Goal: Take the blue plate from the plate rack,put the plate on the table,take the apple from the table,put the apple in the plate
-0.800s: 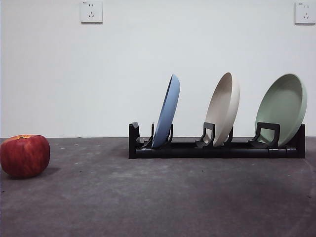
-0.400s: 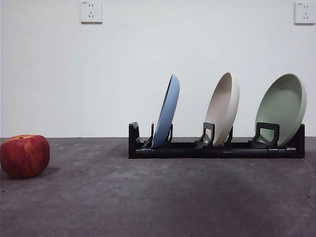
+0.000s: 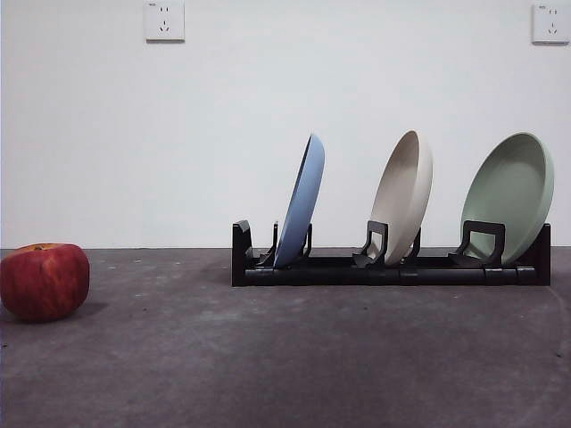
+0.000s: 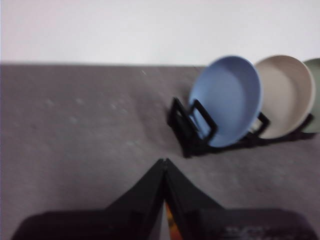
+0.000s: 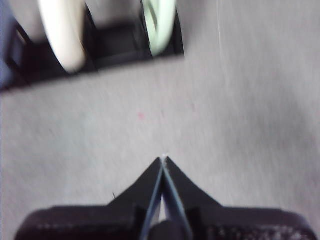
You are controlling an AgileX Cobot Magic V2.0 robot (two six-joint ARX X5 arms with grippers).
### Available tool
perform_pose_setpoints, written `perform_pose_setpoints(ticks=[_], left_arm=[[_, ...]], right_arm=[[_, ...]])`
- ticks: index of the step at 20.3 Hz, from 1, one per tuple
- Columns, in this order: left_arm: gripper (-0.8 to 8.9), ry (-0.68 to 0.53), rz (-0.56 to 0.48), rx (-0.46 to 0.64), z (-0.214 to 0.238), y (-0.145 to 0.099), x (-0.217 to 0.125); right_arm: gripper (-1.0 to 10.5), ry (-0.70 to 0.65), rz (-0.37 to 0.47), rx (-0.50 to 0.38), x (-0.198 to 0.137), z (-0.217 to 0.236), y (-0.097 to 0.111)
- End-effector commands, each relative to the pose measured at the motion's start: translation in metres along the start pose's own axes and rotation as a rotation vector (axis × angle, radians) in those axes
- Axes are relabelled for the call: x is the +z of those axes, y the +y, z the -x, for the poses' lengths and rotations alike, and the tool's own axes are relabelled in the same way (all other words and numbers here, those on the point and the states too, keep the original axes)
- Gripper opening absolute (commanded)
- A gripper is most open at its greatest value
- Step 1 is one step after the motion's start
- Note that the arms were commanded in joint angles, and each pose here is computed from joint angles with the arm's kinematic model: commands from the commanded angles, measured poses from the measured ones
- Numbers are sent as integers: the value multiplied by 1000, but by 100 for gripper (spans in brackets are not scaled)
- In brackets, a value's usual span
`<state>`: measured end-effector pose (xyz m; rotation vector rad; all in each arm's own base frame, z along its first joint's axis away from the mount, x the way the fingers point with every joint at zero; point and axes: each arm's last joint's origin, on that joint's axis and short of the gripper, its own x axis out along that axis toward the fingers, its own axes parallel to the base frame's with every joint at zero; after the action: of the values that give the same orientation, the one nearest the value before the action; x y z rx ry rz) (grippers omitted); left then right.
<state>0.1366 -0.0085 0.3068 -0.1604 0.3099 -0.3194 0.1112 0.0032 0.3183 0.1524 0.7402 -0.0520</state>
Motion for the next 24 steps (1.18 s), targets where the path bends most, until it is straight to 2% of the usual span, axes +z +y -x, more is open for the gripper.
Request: perform_pose_setpoints(ticks=[1,6,10,14,22,24], left_arm=[[-5,57,99,-46,-11,2,4],[-5,287,203,-102,-48,11,22],[-5,427,272,-194,-84,16,49],[-5,517,286,-226,-119,15,74],[-5,623,215,-341,-193,-20,110],[-5,646,218,-408,-215,-31,116]], right_arm=[[0,58,0,-7,5,-5,1],[0,159,43,-18,10,-11,2],[0,170,41,38,9,-11,4],[0,229,33,115,5,-9,5],[0,316,2,115,-3,-7,4],[0,331,0,112,-5,-7,4]])
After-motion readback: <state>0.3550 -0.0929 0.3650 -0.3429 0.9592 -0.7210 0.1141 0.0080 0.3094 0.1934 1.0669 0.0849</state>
